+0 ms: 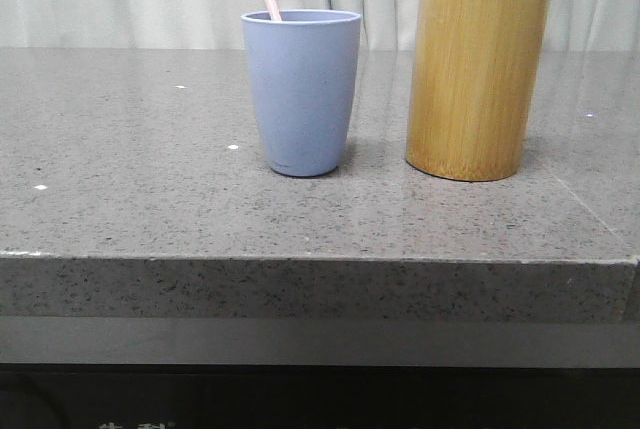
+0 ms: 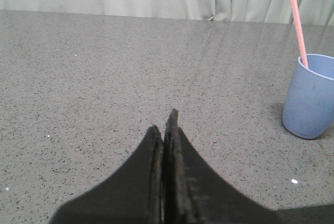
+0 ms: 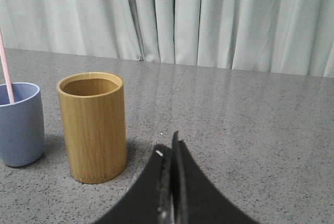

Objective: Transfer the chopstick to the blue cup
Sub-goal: 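Release the chopstick and withdraw the right gripper upward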

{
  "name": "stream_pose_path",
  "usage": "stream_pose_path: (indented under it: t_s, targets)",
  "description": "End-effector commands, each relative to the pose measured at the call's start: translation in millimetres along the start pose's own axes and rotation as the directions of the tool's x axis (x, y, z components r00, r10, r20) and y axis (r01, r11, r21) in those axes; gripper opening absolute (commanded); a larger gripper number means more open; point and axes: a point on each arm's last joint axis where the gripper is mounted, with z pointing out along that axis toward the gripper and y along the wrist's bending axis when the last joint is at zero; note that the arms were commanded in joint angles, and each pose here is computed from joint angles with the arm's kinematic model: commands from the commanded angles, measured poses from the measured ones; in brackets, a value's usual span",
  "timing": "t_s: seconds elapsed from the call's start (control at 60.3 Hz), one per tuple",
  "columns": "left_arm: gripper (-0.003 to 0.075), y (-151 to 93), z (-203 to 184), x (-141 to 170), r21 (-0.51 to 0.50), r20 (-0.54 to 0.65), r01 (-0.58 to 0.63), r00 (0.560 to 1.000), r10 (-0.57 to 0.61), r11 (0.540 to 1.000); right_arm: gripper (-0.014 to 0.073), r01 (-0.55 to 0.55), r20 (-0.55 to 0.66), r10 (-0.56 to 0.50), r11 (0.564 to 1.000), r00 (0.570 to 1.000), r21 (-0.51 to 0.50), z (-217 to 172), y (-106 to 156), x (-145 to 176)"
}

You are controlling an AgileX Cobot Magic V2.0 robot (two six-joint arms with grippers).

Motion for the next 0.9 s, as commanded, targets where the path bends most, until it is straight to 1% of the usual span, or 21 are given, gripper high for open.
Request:
stream_pose_path:
  t_s: [0.0, 0.415, 0.481, 0.547, 0.63, 0.697, 0.879]
  targets:
    - [-0.0019, -0.7, -2.1, -14.6, 0.003, 0.097, 0.015, 0.995, -0.015, 1.000, -0.0113, 0.007, 0.099, -0.009, 1.000, 0.995, 0.019, -1.3, -1.1, -14.8]
    - [-0.0019, -0.7, -2.1, -14.6, 0.003, 0.097, 0.015, 0.995, -0.015, 1.000, -0.0113, 0.007, 0.099, -0.009, 1.000, 0.995, 0.019, -1.3, -1.1, -14.8]
    - [-0.0019, -0.7, -1.7, -15.2, 0.004, 0.113, 0.017, 0.993, -0.018, 1.000, -0.0113, 0.007, 0.099, -0.009, 1.000, 0.995, 0.019, -1.3, -1.1, -14.8]
    - [-0.0019, 0.0, -1.0, -12.7, 0.003, 0.156, 0.025, 0.987, -0.025, 1.000, -0.0113, 0.007, 0.098, -0.009, 1.000, 0.995, 0.019, -1.3, -1.0, -14.7]
    - [-0.0019, 2.6, -1.6, -3.8, -0.027, 0.224, 0.031, 0.974, -0.024, 0.999, -0.0113, 0.007, 0.098, -0.009, 1.000, 0.995, 0.019, -1.3, -1.0, -14.7]
    - [-0.0019, 5.0, -2.1, 7.1, -0.061, 0.256, 0.037, 0.966, -0.020, 0.997, -0.0113, 0.007, 0.098, -0.009, 1.000, 0.995, 0.019, -1.3, -1.0, -14.7]
    - [-0.0019, 10.4, 2.8, 37.8, -0.133, 0.243, 0.047, 0.970, -0.013, 0.990, -0.0113, 0.007, 0.098, -0.009, 1.000, 0.995, 0.019, -1.3, -1.0, -14.7]
